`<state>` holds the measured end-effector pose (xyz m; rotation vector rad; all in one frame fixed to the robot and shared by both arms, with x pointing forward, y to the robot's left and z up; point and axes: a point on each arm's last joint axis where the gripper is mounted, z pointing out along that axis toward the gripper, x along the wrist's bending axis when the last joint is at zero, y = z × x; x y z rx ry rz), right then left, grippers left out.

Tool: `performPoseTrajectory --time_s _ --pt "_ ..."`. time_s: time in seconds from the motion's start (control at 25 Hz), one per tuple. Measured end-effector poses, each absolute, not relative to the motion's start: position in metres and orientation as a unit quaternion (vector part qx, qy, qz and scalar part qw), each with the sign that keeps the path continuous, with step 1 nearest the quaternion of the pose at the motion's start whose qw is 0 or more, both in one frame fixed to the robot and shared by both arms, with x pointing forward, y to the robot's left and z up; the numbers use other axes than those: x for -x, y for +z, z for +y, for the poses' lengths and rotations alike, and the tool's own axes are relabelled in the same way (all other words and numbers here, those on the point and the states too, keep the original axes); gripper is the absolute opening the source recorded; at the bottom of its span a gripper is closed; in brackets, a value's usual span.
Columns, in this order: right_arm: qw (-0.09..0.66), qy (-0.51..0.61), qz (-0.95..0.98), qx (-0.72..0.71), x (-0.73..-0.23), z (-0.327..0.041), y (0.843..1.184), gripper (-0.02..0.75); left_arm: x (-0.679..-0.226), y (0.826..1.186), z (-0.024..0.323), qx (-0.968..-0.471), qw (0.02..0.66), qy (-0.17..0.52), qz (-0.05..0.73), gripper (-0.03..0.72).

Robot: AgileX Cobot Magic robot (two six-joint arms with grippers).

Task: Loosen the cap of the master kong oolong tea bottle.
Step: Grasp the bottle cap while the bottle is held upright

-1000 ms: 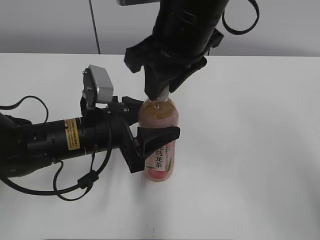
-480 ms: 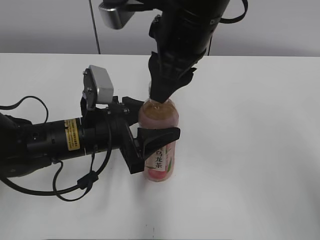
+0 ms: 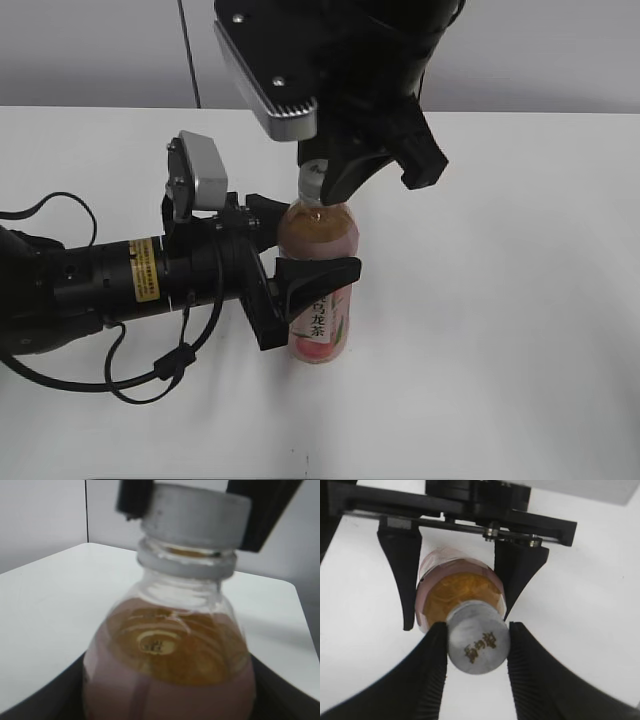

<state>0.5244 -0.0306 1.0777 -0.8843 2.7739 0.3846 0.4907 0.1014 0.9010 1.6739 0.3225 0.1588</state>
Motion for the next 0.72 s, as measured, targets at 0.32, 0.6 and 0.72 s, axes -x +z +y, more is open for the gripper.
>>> performPoseTrajectory --time_s 0.32,0.6,0.72 --pt "0.136 0.103 0.838 0.518 -0.5248 -0.0303 1.0787 0.281 -0.4905 0.901 0.1012 -0.739 0.655 0.07 0.141 0.458" --pt "0.154 0.081 0.735 0.655 -0.5246 -0.0295 1.0791 0.281 -0.4906 0.9011 0.1011 -0.739 0.655 0.07 0.141 0.458" --pt "0.159 0.073 0.693 0.699 -0.5245 -0.0294 1.0792 0.281 -0.4905 0.9011 0.1011 -0.739 0.655 0.07 0.14 0.458"
